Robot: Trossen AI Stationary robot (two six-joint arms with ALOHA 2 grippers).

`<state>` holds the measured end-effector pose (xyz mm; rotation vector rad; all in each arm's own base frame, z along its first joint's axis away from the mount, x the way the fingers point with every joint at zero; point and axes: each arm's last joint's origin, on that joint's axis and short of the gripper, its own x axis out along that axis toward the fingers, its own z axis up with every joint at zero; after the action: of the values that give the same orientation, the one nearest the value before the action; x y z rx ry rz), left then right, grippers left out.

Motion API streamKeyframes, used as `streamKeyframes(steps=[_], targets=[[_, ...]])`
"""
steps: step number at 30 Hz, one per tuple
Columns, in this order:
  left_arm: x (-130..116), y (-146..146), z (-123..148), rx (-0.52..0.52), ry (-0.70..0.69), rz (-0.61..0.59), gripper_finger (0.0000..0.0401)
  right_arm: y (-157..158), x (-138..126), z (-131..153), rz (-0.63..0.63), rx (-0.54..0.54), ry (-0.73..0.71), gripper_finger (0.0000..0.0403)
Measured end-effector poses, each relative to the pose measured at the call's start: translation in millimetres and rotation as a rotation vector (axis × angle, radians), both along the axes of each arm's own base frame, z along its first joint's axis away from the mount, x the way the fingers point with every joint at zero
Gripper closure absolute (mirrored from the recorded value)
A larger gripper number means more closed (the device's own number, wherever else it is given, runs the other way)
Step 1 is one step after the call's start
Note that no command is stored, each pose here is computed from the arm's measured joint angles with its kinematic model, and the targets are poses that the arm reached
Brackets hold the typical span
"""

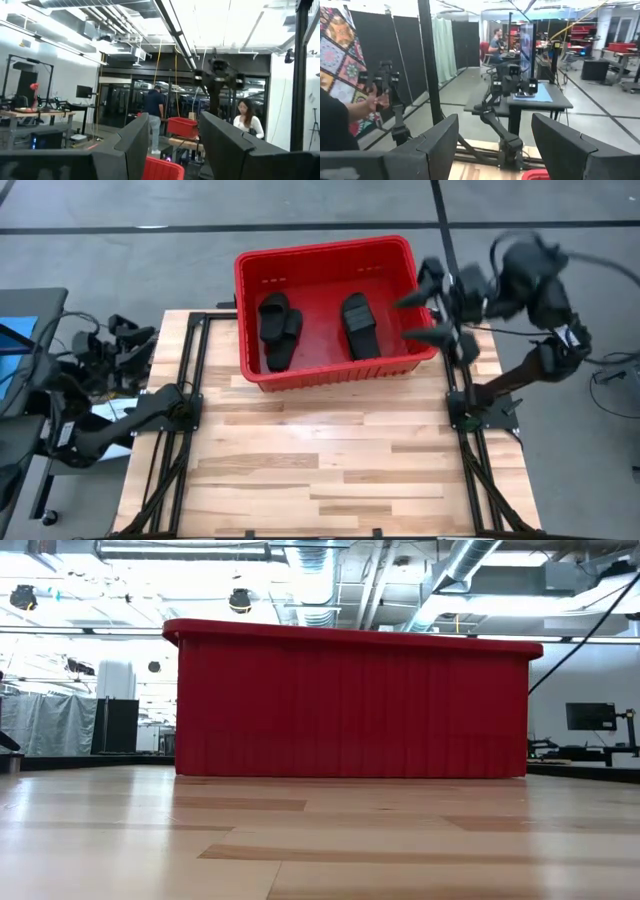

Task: Pick and place slides into bin
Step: Return to Home Position

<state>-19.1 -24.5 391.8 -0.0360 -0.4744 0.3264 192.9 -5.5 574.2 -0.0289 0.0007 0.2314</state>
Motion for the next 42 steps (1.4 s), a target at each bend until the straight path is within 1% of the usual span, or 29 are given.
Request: streamKeyframes(steps=[3,5,9,11,15,18,20,23,26,30,33,37,39,42], targets=[[-9.2,-7.1,-6.2,-0.001,-0.006,-0.001,0.0237,25.7,4.6,-22.3,-0.021,-0.013,-0.01,0.0159],[-12.5,-9.7,-9.1,-0.005,-0.005,-0.005,0.0237,37.3,5.5,-42.3,-0.01,-0.02,-0.028,0.0159],[-11.7,-11.7,-12.1,0.005,0.033,-0.072,0.0237,46.0,-10.0,-81.0,0.041,-0.002,-0.119,0.0159],[-10.4,-12.3,-13.1,0.026,0.053,-0.109,0.0237,51.6,-22.6,-103.6,0.122,0.002,-0.148,0.0159],[-9.1,-13.8,-14.2,0.062,0.081,-0.171,0.0237,67.2,-44.1,-154.4,0.355,-0.01,-0.134,0.0159],[-7.7,-15.5,-17.1,0.114,0.133,-0.233,0.0237,80.3,-52.7,-191.6,0.448,-0.018,-0.168,0.0159],[-6.3,-15.5,-21.0,0.119,0.176,-0.257,0.0237,84.6,-59.9,-212.7,0.489,-0.004,-0.188,0.0159],[-4.1,-13.9,-27.1,0.07,0.223,-0.244,0.0237,87.1,-68.8,-234.2,0.536,0.046,-0.227,0.0159],[-2.4,-13.5,-31.5,0.047,0.261,-0.241,0.0237,87.9,-74.9,-252.9,0.566,0.083,-0.191,0.0159],[1.2,-15.2,-36.9,0.049,0.305,-0.297,0.0237,87.7,-80.2,-273.0,0.586,0.075,-0.148,0.0159],[5.4,-15.2,-47.6,0.042,0.327,-0.33,0.0237,86.7,-83.7,-287.8,0.594,0.079,-0.117,0.0159],[20.3,-3.1,-65.7,-0.034,0.377,-0.334,0.0237,83.3,-88.9,-307.3,0.598,0.114,-0.081,0.0159],[28.5,4.8,-72.6,-0.046,0.368,-0.331,0.0237,81.4,-91.7,-315.3,0.6,0.136,-0.088,0.0159],[42.0,18.5,-88.3,-0.106,0.361,-0.354,0.0237,78.1,-95.9,-326.2,0.597,0.142,-0.099,0.0159]])
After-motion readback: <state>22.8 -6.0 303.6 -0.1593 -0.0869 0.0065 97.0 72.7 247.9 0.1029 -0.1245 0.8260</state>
